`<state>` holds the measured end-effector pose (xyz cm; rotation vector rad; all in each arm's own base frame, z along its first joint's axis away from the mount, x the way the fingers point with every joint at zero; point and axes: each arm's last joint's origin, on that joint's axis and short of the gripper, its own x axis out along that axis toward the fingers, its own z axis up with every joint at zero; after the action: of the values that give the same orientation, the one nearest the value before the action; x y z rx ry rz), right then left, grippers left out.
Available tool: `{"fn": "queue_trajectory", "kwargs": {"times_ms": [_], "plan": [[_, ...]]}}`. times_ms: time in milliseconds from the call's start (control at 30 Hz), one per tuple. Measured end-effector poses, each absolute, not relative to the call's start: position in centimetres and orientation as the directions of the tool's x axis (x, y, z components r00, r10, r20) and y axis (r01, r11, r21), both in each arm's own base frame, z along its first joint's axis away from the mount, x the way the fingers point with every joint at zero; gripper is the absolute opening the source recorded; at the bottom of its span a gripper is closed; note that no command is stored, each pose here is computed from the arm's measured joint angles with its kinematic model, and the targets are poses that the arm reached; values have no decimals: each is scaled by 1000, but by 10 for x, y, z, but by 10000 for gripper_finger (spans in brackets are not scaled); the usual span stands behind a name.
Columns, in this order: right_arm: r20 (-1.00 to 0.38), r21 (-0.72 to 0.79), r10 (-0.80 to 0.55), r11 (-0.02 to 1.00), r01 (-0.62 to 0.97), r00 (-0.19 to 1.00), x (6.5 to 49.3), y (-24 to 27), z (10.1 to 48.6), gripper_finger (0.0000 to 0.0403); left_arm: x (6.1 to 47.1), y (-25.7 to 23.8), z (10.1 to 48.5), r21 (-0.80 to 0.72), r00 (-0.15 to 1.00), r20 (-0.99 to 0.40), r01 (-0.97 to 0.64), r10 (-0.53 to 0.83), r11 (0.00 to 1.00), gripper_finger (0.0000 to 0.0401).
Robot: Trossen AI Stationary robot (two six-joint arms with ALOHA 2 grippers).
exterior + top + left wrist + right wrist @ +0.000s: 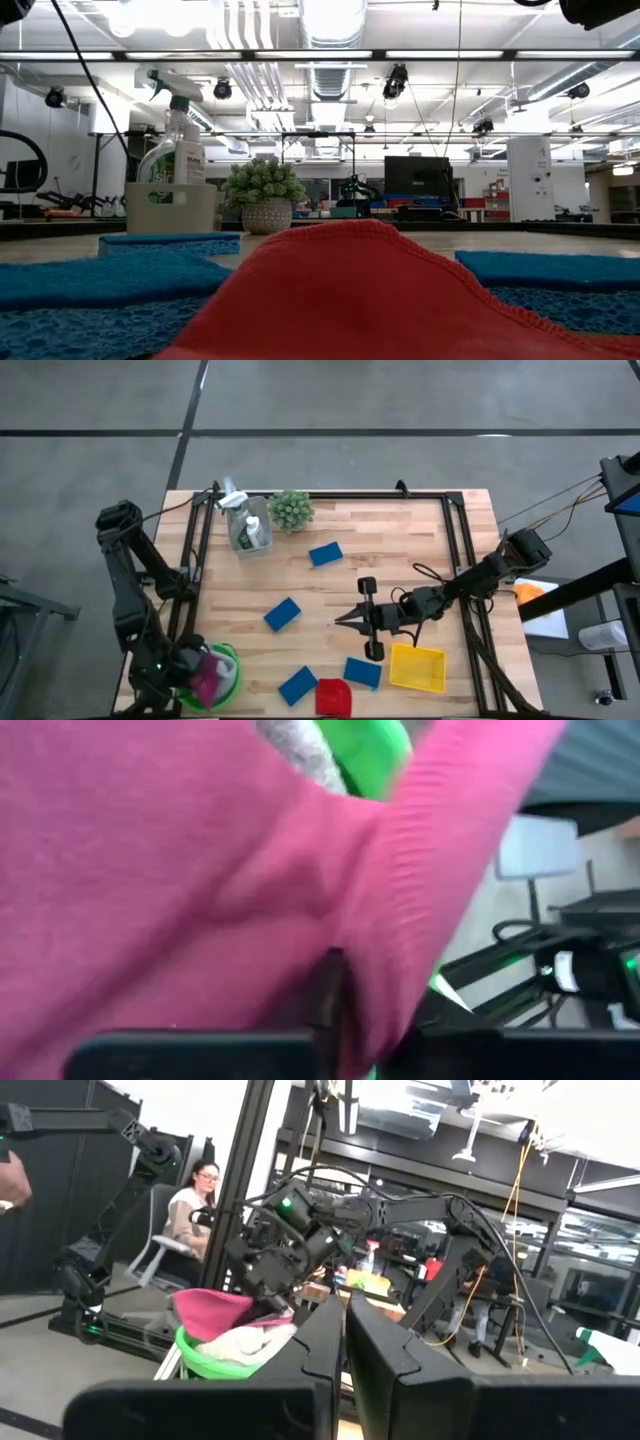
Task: Pick & Place Kitchen Items
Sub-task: Put the pink towel into the green bucket
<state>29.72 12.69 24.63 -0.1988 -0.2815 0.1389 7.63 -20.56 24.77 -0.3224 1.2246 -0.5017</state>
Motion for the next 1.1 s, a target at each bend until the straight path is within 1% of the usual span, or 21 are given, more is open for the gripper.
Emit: {"fn": "queue_trajectory", "kwargs": {"times_ms": [100, 267, 367, 433, 533, 733, 933, 1100], "plan": [[258, -215, 164, 971, -109, 952, 297, 127, 246, 18, 75, -202, 255, -513, 269, -798, 166, -539, 842, 80], [247, -212, 165, 971, -113, 955, 298, 127, 245, 18, 74, -198, 258, -522, 264, -802, 128, -536, 843, 138], [247, -211, 165, 971, -113, 955, 298, 127, 245, 18, 72, -197, 260, -553, 215, -799, 104, -562, 827, 163], [247, -211, 165, 971, -113, 955, 298, 127, 245, 18, 70, -194, 264, -578, 204, -788, 80, -581, 812, 173], [247, -211, 165, 971, -113, 955, 298, 127, 245, 18, 69, -187, 268, -581, 240, -781, 59, -576, 812, 178], [238, -214, 166, 970, -115, 957, 298, 127, 244, 18, 67, -169, 277, -544, 385, -765, 43, -516, 838, 178], [235, -215, 166, 970, -116, 958, 298, 127, 243, 18, 68, -156, 274, -423, 519, -775, 0, -362, 906, 179], [221, -219, 168, 968, -119, 961, 298, 127, 242, 18, 70, -153, 264, -334, 572, -778, -27, -259, 942, 179]]}}
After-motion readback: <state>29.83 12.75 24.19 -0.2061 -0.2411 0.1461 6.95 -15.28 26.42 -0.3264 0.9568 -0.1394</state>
